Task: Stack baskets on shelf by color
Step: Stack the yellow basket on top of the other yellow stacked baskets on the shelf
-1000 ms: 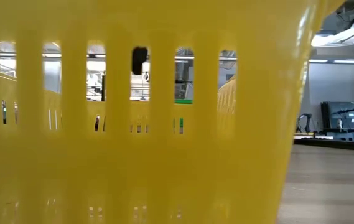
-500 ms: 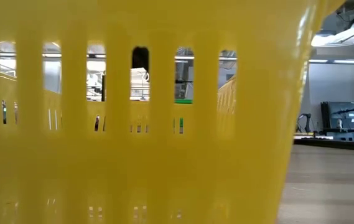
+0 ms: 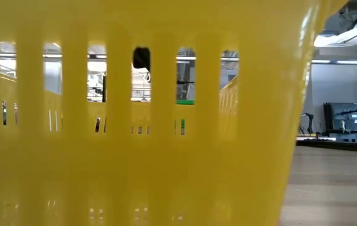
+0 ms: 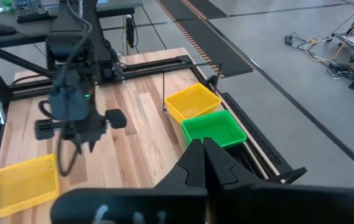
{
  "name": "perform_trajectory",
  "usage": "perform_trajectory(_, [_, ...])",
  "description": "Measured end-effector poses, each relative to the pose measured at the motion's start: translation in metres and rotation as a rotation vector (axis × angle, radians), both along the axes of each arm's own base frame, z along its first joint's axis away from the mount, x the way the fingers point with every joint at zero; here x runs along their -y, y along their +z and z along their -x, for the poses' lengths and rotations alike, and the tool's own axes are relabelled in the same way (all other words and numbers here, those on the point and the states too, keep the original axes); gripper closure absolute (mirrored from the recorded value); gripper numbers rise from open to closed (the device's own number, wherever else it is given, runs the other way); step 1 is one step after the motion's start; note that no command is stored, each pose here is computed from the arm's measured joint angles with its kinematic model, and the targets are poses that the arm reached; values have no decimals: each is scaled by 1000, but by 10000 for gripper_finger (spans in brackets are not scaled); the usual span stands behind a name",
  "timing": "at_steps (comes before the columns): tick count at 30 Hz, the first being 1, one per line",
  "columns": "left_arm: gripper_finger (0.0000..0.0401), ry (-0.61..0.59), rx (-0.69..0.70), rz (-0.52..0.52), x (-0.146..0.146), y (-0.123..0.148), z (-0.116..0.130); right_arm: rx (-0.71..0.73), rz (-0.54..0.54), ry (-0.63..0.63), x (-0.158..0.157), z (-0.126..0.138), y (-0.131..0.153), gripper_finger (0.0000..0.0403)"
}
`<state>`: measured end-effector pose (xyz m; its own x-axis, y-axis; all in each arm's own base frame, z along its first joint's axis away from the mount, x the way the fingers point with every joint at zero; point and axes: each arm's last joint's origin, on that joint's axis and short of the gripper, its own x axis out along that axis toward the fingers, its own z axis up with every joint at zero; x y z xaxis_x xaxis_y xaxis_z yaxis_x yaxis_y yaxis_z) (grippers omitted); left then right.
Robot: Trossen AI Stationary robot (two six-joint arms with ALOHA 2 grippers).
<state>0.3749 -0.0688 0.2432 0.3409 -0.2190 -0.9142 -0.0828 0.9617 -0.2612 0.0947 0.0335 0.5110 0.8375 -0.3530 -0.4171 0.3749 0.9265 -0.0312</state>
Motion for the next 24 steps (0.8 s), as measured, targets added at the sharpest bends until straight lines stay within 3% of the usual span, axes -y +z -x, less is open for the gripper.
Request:
perform_trajectory(9, [312, -2, -13, 0, 38, 0, 9, -22, 9, 40, 0, 1, 0, 401])
perform_trajectory(19, [236, 30, -38, 41, 74, 0, 21, -39, 24, 68, -1, 0, -1, 401])
perform_trajectory(24, [221, 12, -17, -14, 86, -1, 25, -40, 27, 69, -1, 0, -1, 401])
